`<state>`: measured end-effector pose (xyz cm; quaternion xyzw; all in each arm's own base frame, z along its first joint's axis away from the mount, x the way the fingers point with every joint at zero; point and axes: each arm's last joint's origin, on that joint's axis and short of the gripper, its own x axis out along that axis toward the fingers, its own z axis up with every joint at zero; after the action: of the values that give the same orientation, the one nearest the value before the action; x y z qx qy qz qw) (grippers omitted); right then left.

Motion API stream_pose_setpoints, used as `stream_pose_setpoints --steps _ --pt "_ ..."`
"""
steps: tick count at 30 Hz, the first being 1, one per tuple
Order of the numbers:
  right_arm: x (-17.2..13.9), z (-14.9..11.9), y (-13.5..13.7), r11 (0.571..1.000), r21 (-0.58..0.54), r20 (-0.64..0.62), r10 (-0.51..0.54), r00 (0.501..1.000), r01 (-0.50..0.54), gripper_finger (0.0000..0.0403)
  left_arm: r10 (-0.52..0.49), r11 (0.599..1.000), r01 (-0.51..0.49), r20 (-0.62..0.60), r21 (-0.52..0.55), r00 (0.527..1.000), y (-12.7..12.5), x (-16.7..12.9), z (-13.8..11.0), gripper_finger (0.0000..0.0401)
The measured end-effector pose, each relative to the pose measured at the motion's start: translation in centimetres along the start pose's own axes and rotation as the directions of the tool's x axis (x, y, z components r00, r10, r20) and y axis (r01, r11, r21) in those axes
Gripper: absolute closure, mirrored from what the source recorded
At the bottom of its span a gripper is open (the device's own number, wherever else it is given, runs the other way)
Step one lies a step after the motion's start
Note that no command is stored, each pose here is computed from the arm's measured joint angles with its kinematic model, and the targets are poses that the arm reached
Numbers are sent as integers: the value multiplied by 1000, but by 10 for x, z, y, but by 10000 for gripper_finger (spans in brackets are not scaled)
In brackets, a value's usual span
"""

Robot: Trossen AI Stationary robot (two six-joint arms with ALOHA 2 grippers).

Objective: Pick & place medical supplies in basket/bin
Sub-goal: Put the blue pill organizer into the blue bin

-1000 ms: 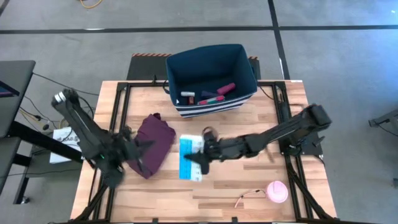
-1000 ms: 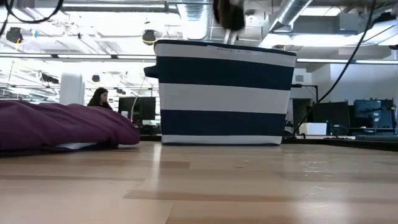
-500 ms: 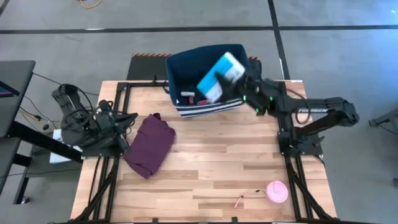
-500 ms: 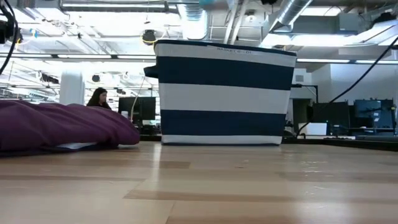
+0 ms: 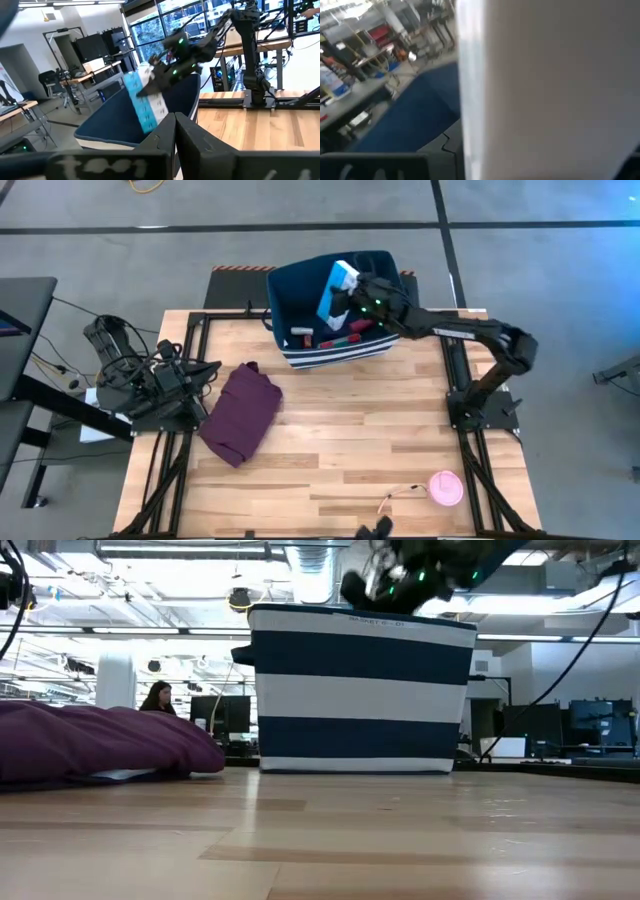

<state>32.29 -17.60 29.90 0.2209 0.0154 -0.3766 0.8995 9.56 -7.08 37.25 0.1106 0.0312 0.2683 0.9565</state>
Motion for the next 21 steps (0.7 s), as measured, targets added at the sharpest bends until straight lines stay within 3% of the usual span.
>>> stream_pose_setpoints --steps 4,11,17,21 --pt "25 -6 -14 1000 10 -50 4 999 -3 265 1 1000 -1 -1 18 1000 0 0 0 401" --pt "57 -9 -12 996 -85 -160 7 987 -21 233 18 998 -17 -10 57 1000 0 0 -3 401" --pt "83 -24 -11 982 -189 -334 -79 939 15 248 64 995 -62 -20 79 998 1 0 -5 401" --pt "93 -20 -4 974 -227 -373 -94 923 8 258 67 995 -65 -21 78 998 1 0 -5 401"
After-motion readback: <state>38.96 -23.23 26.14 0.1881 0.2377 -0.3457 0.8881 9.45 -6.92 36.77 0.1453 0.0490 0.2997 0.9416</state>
